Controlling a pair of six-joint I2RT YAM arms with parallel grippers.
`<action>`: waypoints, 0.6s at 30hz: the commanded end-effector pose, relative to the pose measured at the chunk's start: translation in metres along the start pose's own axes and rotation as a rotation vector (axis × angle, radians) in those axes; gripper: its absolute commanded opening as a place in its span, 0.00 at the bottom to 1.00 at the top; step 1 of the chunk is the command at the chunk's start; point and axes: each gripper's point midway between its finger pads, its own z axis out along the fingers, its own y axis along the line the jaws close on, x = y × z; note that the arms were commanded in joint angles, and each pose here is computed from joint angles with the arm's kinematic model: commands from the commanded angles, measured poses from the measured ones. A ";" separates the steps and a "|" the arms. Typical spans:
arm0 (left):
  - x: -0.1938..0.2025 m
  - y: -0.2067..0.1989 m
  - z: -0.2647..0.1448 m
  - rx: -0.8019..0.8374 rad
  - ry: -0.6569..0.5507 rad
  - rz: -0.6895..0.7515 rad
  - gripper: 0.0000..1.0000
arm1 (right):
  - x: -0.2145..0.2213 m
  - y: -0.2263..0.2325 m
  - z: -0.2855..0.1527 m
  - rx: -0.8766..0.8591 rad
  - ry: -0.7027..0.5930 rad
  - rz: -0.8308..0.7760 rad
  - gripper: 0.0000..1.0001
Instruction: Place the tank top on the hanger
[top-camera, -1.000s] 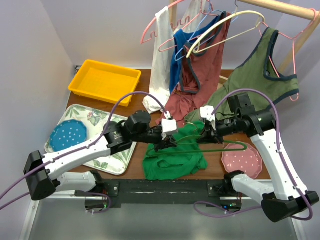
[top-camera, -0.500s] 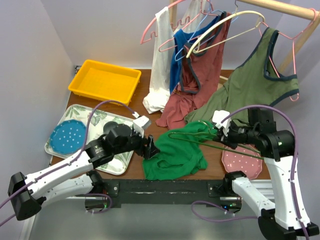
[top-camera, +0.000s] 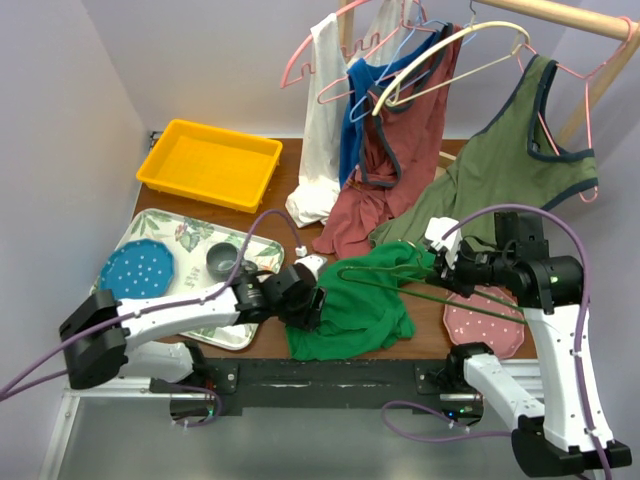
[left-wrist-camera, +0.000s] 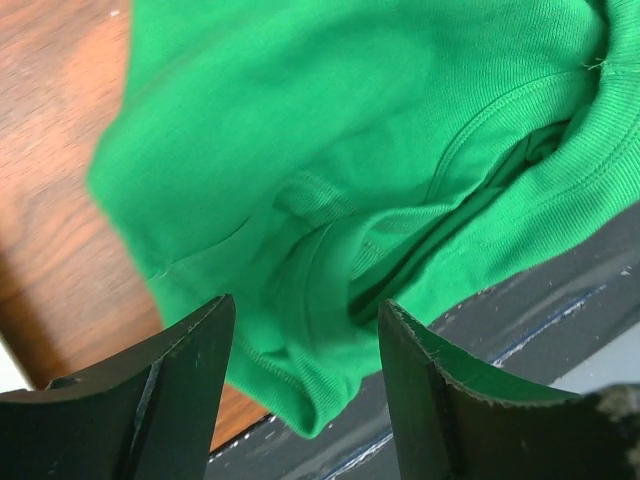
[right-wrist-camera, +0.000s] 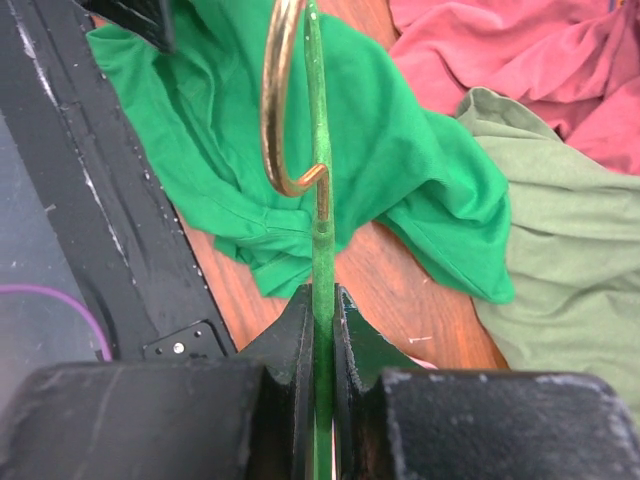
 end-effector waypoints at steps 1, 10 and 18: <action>-0.020 -0.018 0.004 -0.003 -0.049 0.007 0.63 | 0.002 0.014 0.000 -0.063 -0.005 0.018 0.00; -0.009 -0.017 0.017 -0.011 -0.024 -0.023 0.08 | 0.002 0.021 0.003 -0.141 0.009 -0.006 0.00; -0.042 0.001 -0.017 -0.033 -0.181 -0.157 0.00 | -0.008 0.032 0.010 -0.233 -0.008 -0.036 0.00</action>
